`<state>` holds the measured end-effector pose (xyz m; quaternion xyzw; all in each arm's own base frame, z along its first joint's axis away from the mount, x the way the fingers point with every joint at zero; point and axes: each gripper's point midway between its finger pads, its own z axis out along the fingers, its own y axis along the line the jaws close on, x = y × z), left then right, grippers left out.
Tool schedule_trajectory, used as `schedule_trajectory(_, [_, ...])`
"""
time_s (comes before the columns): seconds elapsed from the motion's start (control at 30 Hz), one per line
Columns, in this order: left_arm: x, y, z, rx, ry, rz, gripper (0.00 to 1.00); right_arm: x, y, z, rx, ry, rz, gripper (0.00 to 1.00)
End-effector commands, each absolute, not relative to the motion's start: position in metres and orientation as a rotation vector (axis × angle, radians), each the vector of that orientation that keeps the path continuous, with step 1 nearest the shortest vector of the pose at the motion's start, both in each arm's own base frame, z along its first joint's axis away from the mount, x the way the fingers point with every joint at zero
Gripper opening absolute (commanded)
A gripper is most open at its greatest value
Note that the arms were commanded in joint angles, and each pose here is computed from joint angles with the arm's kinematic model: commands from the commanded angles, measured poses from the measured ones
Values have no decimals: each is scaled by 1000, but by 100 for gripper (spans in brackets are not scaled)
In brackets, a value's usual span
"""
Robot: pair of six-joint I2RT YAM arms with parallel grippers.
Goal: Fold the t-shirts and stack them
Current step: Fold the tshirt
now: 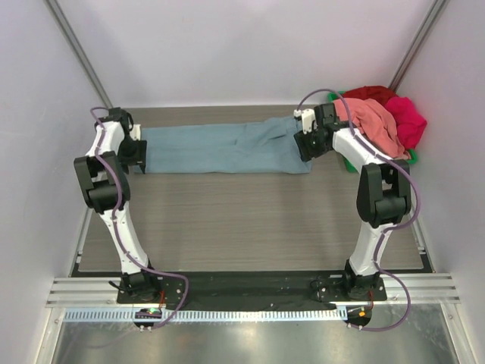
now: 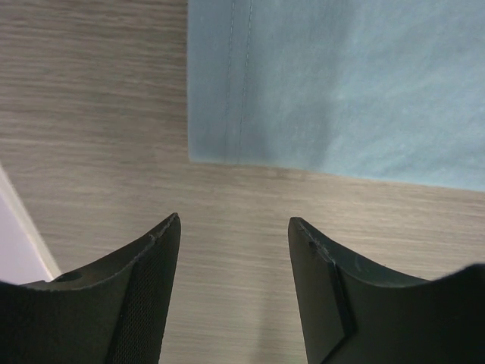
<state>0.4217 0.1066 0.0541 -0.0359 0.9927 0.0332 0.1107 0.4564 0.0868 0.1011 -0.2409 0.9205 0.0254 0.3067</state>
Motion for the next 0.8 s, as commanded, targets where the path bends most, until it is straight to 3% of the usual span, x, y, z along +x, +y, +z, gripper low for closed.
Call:
schedule_trajectory(0.0, [432,108,62,-159,2892,16,60,436,113,93,-687,2490,280,57])
schedule_trajectory(0.77, [438,115,26,-158,2955,26,43,431,99,27,-762,2633,291,44])
